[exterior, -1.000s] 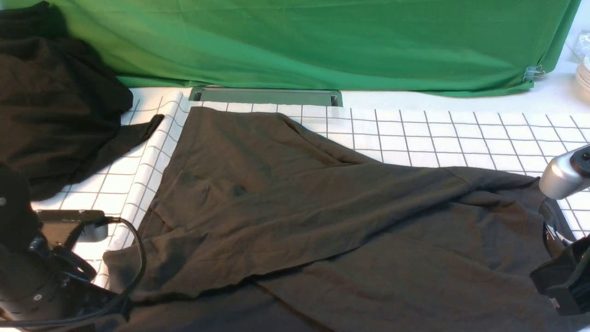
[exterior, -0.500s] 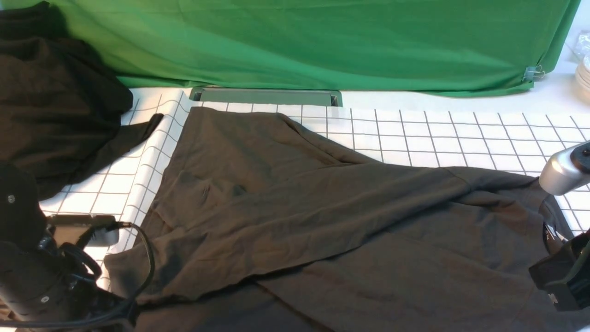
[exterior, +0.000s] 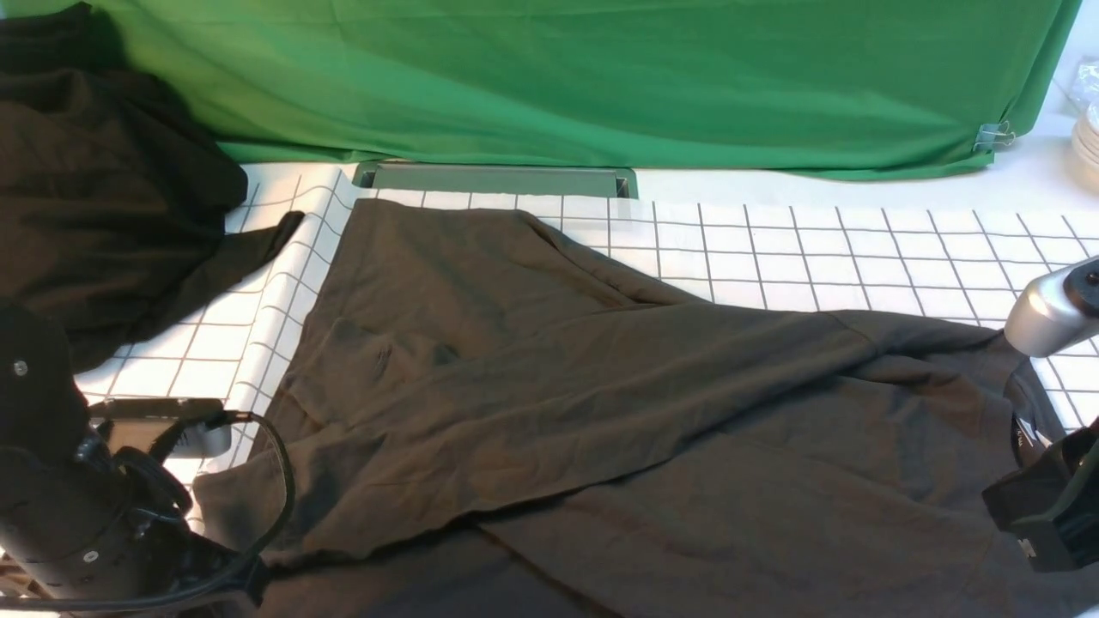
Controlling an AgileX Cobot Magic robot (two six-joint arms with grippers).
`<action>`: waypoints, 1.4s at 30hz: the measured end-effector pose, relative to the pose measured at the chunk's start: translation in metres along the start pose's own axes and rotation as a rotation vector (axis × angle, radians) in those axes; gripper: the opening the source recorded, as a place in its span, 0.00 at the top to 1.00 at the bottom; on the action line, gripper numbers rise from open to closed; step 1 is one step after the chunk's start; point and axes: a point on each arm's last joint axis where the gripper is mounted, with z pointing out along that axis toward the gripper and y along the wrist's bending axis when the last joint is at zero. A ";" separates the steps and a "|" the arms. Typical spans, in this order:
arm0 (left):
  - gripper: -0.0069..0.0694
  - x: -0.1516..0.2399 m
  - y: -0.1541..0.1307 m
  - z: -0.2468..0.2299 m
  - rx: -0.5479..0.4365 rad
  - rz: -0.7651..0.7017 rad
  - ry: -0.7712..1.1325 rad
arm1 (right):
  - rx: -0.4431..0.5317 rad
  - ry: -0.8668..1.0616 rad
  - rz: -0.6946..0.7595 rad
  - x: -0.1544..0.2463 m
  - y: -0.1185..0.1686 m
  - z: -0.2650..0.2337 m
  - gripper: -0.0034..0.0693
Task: Fold a long-sleeved shirt over a white checkered tablecloth.
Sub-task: 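Grasp the near edge of the shirt at its hem and shoulder corners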
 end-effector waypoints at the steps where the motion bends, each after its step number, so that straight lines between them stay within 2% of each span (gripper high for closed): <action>1: 0.71 0.000 0.000 0.000 0.000 0.000 -0.001 | 0.000 -0.001 0.000 0.000 0.000 0.000 0.88; 4: 0.85 -0.001 0.000 0.000 -0.001 0.000 -0.007 | 0.000 -0.001 0.001 0.000 0.000 0.000 0.88; 7: 0.90 -0.001 0.000 0.000 -0.005 0.005 -0.007 | 0.000 -0.001 0.002 0.000 0.000 0.000 0.88; 12: 0.91 -0.001 0.005 -0.009 -0.072 0.023 0.012 | -0.019 0.015 -0.042 0.001 0.002 0.000 0.88; 19: 0.91 0.002 0.002 -0.052 -0.081 0.004 -0.133 | -0.228 0.161 -0.179 0.002 0.029 0.025 0.88; 24: 0.91 0.006 0.002 -0.053 -0.078 -0.001 -0.127 | -0.263 0.266 -0.307 0.005 0.052 0.047 0.88; 26: 0.91 0.007 0.001 -0.051 -0.066 -0.007 -0.121 | -0.246 0.295 -0.359 0.006 0.064 0.060 0.86; 27: 0.91 0.007 0.001 -0.051 -0.061 -0.010 -0.121 | -0.234 0.299 -0.373 0.006 0.068 0.065 0.84; 30: 0.91 0.007 0.000 -0.051 -0.052 -0.015 -0.124 | -0.171 0.316 -0.430 0.012 0.077 0.090 0.71; 32: 0.91 0.007 0.000 -0.051 -0.052 -0.015 -0.124 | -0.143 0.333 -0.448 0.017 0.078 0.108 0.57; 35: 0.91 0.007 0.000 -0.051 -0.047 -0.017 -0.124 | -0.125 0.353 -0.453 0.021 0.077 0.128 0.45; 42: 0.91 0.005 -0.002 -0.051 -0.035 -0.023 -0.145 | -0.097 0.378 -0.480 0.025 0.077 0.157 0.40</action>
